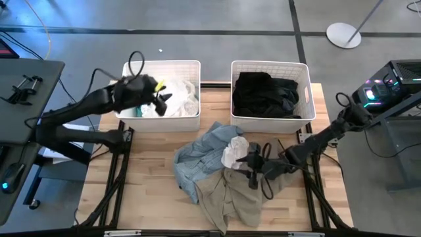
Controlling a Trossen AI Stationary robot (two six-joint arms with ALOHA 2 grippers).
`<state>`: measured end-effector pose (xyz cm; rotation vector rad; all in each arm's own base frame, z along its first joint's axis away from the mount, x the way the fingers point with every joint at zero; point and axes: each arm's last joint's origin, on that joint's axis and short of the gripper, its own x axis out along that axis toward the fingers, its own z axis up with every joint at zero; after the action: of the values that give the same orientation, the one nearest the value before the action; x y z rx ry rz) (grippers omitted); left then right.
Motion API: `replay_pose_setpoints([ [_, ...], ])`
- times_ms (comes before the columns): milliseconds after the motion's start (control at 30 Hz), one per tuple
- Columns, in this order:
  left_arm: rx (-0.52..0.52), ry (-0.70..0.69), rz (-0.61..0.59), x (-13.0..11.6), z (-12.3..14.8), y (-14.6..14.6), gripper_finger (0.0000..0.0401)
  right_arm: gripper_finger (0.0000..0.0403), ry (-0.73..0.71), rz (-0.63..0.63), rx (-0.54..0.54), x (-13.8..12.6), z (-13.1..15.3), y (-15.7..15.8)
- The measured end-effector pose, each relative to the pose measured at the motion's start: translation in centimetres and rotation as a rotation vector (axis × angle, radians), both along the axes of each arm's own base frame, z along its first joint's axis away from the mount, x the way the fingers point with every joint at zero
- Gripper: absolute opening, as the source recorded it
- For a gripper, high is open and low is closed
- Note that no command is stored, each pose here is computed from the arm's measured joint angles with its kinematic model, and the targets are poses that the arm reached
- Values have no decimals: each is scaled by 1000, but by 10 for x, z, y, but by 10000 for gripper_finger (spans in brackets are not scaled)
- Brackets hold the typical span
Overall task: Sort clothes
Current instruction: Put the white underwear into the left white laundry bin
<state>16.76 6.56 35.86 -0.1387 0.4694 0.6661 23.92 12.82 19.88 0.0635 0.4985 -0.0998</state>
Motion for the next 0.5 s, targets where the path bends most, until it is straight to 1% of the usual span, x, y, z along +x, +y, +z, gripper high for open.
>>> replay_pose_setpoints([
  [100,56,-30,-49,4,5,-22,183,174,11,10,-21,-6,1,4],
  [233,108,-61,-109,15,3,-46,166,174,31,-71,-31,-9,-1,-1],
  [300,113,-69,-159,23,-7,-58,160,174,27,-119,-30,-7,-2,-5],
  [400,122,-96,-228,33,-24,-73,152,176,53,-141,-62,-2,-8,-11],
  [500,121,-99,-282,41,-43,-87,147,193,103,-192,-91,5,-18,-23],
])
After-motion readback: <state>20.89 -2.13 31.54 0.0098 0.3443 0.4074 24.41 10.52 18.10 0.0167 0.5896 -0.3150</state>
